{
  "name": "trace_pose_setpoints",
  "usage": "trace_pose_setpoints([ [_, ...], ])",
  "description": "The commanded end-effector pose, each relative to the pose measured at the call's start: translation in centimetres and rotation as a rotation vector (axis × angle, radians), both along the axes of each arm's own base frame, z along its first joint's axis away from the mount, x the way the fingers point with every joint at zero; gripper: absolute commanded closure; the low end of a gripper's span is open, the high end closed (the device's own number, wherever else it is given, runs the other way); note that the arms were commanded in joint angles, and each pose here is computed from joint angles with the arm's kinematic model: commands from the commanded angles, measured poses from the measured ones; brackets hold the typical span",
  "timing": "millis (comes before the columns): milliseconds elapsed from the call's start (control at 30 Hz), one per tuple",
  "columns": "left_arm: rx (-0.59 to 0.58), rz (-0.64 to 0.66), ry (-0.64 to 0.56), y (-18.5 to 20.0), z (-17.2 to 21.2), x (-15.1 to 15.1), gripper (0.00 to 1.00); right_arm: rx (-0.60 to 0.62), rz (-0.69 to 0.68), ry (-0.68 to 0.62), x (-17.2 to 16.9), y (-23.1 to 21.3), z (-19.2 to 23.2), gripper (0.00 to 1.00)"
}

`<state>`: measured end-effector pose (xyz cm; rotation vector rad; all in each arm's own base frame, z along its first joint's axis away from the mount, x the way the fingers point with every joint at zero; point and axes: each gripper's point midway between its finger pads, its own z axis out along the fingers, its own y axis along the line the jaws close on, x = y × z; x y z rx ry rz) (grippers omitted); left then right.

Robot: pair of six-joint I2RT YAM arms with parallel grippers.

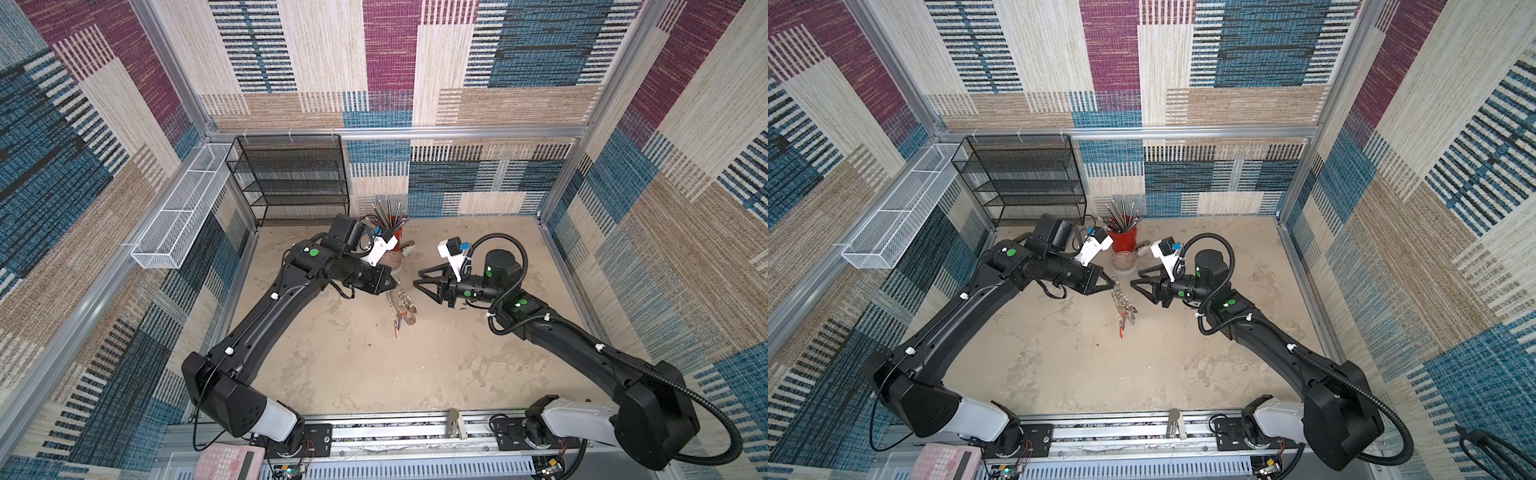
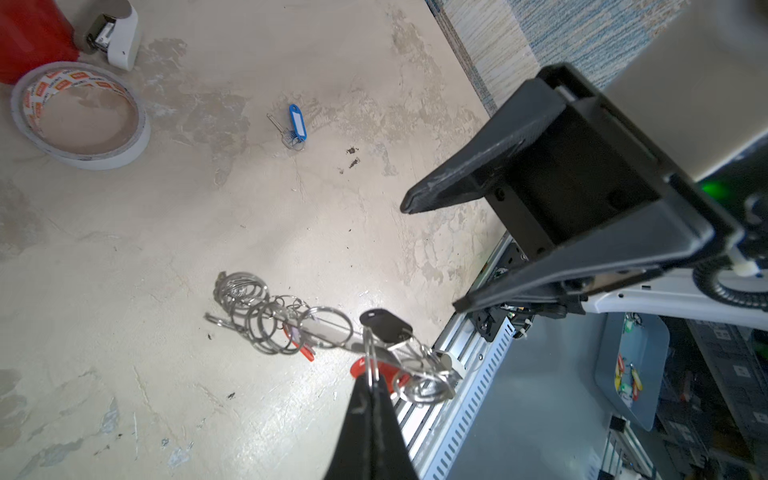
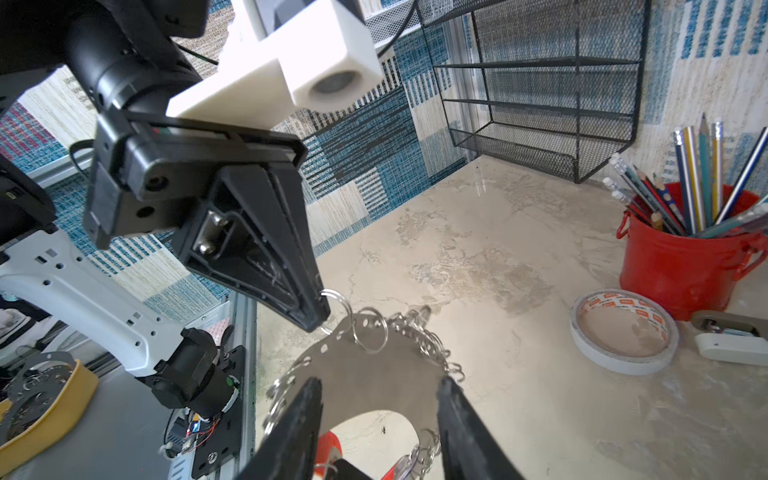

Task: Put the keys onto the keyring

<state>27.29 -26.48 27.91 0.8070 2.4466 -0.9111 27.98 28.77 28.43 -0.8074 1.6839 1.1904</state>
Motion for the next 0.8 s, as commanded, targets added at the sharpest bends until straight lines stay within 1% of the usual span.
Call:
trace_pose_setpoints([
  [0,-0.016,-0.106,-0.020,-0.5,0.2,-0.9,1.00,0.046,0.075,-0.022,-1.0,0.5,1.3,0.56],
  [167,-0.066,-0.163,-0.016,-1.4,0.5,-1.3,1.00,0.059,0.162,0.001,-2.2,1.0,0.8,0.56],
  [300,-0.095,-0.196,-0.026,-1.8,1.0,-1.7,1.00,0.058,0.171,0.015,-2.2,1.1,0.4,0.57],
  [467,-0.102,-0.216,-0.019,-1.9,0.9,-1.9,1.00,0.065,0.192,0.014,-2.3,1.4,0.6,0.58],
  [533,-0.103,-0.220,-0.017,-1.9,0.8,-2.0,1.00,0.066,0.201,0.019,-2.3,1.5,0.5,0.60],
  [767,-0.117,-0.233,-0.011,-2.1,0.8,-2.2,1.00,0.062,0.213,0.029,-2.4,1.7,0.2,0.65],
])
